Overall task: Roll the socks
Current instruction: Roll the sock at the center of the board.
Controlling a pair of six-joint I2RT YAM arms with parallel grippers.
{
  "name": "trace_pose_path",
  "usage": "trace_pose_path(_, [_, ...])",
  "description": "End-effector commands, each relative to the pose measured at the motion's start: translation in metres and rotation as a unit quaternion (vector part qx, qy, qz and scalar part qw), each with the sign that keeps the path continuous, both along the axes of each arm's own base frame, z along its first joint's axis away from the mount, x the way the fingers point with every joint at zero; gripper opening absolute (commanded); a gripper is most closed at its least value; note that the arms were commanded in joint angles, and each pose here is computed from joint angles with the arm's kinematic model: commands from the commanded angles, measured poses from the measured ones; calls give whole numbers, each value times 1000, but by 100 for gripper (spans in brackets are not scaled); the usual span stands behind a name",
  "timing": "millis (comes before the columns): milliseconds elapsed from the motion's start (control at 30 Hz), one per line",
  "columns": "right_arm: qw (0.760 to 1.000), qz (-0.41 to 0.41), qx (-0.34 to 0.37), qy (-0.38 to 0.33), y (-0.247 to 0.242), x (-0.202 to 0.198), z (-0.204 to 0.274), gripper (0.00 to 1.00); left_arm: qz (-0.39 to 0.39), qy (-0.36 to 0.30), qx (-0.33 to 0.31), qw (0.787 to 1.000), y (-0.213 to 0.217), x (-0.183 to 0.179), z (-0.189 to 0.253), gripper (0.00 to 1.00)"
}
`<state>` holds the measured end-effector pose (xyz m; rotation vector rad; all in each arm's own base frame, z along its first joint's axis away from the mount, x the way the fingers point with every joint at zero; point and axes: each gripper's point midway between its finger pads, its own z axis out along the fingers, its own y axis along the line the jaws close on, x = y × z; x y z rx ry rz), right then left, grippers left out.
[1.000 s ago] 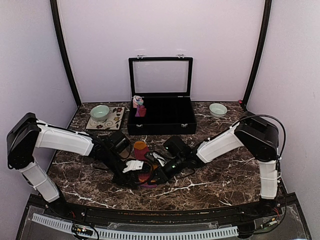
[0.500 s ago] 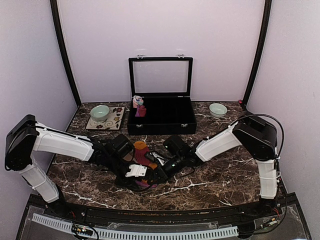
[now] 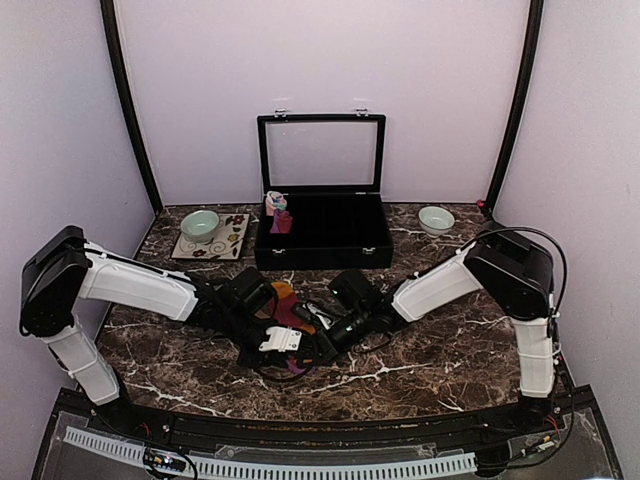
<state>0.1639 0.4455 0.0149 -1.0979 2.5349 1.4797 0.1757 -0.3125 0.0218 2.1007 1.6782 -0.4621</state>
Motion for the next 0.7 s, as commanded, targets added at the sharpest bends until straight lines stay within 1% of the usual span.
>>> trace_pose_path(0, [983,-61,-170,16,-59,1,-78,2,7,27,48,998,12,-9,-24,0])
trace_pose_path(200, [985,-71,-157,15,-53,5,-72,4,10,41,60,997,16,-13,-30,0])
trace_pose_path(300, [986,-79,-148,1,-53,9,-65,9,12,56,72,996,21,-17,-36,0])
trace_pose_path(367, [986,-89,-138,-24,-52,16,-56,13,19,72,78,994,22,-17,-36,0])
trace_pose_path(400, [986,-95,-134,-35,-53,20,-52,23,21,80,76,994,20,-18,-36,0])
trace_pose_path(433, [985,-102,-132,-46,-53,24,-49,51,26,91,78,992,21,-17,-36,0])
trace_pose_path(467, [984,-107,-130,-54,-53,27,-45,93,29,100,78,991,20,-17,-35,0])
trace_pose_path(500, [983,-112,-128,-63,-54,30,-42,99,33,109,79,990,20,-16,-35,0])
trace_pose_path(667, [980,-130,-124,-82,-63,37,-36,99,42,133,89,986,22,-15,-38,0])
